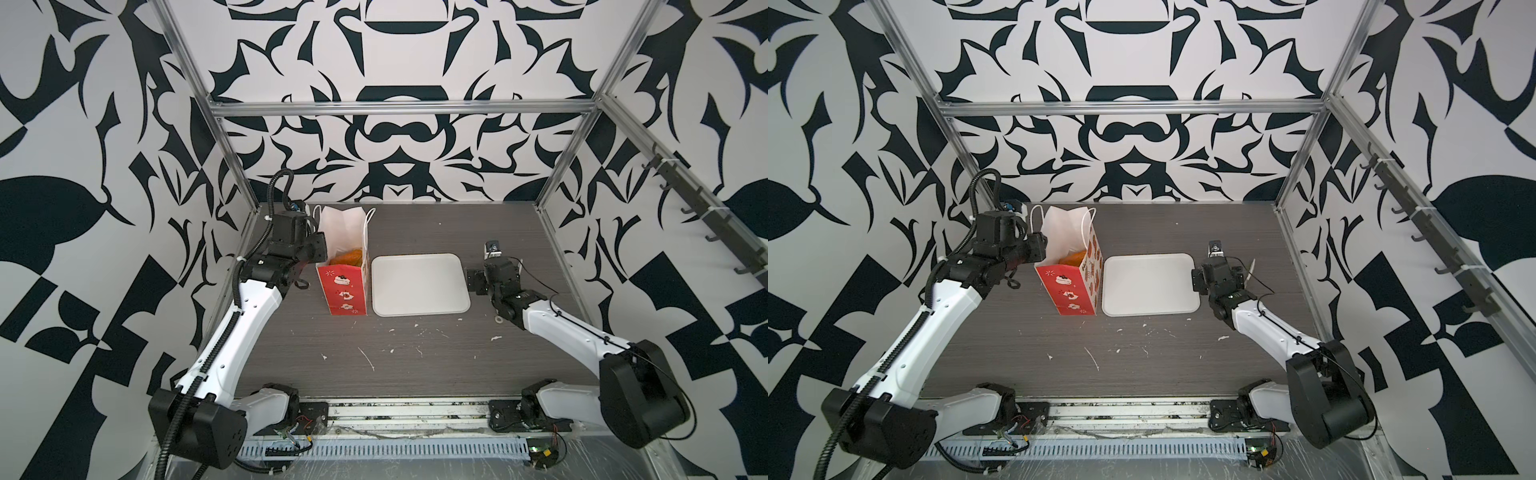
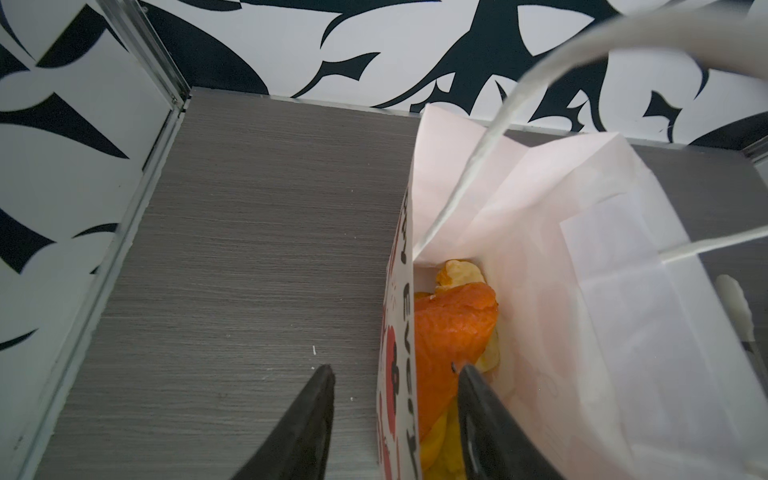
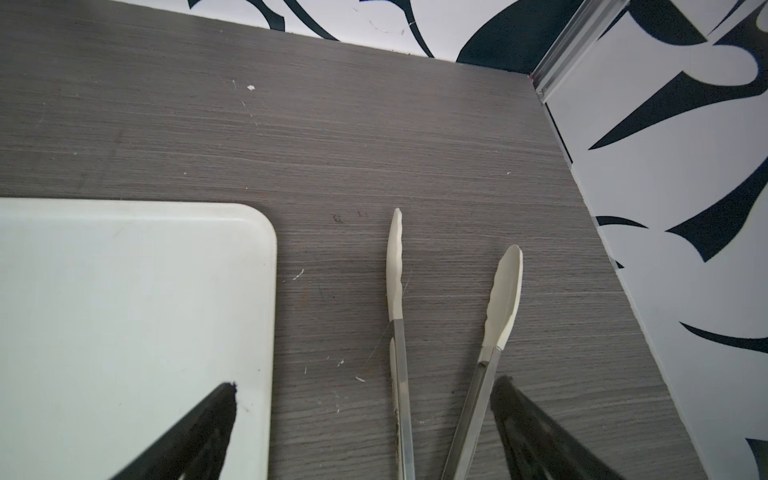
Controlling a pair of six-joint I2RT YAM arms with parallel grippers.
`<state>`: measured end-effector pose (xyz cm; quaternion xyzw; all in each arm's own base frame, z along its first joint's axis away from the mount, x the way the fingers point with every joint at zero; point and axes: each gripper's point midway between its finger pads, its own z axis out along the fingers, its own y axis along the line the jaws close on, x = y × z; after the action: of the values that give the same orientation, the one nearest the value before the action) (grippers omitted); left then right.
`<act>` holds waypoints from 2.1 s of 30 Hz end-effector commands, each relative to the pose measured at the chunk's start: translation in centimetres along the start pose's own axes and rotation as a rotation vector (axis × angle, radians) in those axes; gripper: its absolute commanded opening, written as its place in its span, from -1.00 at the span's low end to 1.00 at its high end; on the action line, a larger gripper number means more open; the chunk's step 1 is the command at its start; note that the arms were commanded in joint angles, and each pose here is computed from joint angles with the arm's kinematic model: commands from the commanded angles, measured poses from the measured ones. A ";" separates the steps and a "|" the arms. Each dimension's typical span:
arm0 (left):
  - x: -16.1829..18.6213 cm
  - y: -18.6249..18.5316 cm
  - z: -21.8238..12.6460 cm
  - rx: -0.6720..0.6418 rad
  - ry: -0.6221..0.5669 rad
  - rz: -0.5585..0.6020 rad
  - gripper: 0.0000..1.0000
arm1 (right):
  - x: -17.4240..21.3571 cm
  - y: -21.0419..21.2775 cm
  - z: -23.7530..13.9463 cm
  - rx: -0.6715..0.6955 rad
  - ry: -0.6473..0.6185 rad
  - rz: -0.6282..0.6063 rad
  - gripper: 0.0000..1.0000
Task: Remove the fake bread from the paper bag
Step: 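Move the left gripper to the bag rim while the right gripper lowers toward tongs, then grasp the bag rim with the left gripper and tip the bag onto its side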
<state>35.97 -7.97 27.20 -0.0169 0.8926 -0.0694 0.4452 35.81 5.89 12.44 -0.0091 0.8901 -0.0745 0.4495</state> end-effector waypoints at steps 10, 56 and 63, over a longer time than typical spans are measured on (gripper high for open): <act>-2.3 -0.4 0.9 -0.013 -0.041 0.000 -0.98 | -0.1 0.5 0.6 -0.011 0.001 0.023 0.95; -9.5 -8.9 10.4 -0.082 -0.162 0.368 -1.00 | 0.0 -0.5 -2.1 -0.016 0.041 0.116 0.94; -6.6 -10.4 10.0 -0.035 -0.134 0.328 -1.00 | 1.7 -4.4 -3.6 0.125 0.119 0.209 0.99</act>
<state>48.41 -19.18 27.39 0.1437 0.8525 0.0304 0.5017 32.45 3.85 12.90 0.0631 0.9063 -0.0628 0.4132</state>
